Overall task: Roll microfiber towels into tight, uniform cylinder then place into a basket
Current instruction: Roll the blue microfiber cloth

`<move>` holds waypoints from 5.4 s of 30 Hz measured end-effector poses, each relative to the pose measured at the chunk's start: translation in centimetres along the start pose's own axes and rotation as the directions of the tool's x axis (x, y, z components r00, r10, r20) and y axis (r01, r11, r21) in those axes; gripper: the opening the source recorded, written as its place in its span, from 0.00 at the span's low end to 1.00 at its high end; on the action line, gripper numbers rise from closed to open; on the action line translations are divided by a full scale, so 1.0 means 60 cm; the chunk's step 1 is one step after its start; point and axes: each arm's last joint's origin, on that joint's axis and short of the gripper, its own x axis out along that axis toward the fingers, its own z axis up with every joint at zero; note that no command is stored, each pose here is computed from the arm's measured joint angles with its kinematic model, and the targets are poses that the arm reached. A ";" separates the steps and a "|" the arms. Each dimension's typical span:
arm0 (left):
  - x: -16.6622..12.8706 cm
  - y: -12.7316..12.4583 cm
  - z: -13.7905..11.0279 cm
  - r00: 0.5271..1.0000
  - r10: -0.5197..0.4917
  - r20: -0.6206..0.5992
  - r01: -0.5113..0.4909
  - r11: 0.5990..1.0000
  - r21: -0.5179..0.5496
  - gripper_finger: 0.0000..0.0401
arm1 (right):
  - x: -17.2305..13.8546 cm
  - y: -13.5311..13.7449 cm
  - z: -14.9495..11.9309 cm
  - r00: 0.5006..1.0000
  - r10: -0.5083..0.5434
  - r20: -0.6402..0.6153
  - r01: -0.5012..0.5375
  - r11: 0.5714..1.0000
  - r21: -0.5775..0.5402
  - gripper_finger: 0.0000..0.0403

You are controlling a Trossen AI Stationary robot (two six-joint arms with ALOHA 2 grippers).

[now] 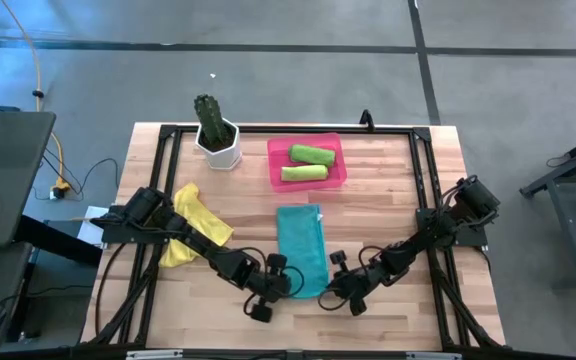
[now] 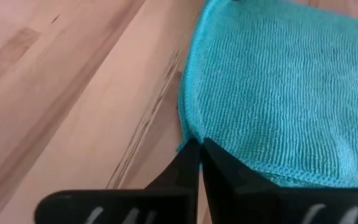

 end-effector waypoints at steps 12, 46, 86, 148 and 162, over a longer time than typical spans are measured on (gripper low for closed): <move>0.001 0.001 0.004 0.996 -0.083 0.011 0.084 0.971 -0.225 0.01 | -0.006 -0.028 0.009 0.993 0.115 0.002 -0.112 0.969 0.220 0.00; -0.050 0.004 0.005 0.997 0.032 -0.063 -0.067 0.707 -0.704 0.00 | -0.011 -0.071 0.023 0.987 0.155 0.049 -0.140 0.664 0.735 0.00; -0.032 0.009 -0.008 0.992 0.070 -0.108 -0.126 0.690 -0.713 0.00 | -0.019 -0.045 0.043 0.985 0.021 0.169 -0.005 0.996 -0.094 0.23; -0.032 0.007 -0.007 0.994 0.023 -0.109 -0.095 0.690 -0.717 0.00 | -0.028 -0.070 0.044 0.982 0.129 0.141 -0.128 0.992 -0.014 0.39; -0.031 0.006 -0.005 0.995 0.020 -0.095 -0.083 0.689 -0.720 0.00 | 0.031 -0.071 0.012 0.995 0.010 0.103 -0.008 1.000 -0.021 0.39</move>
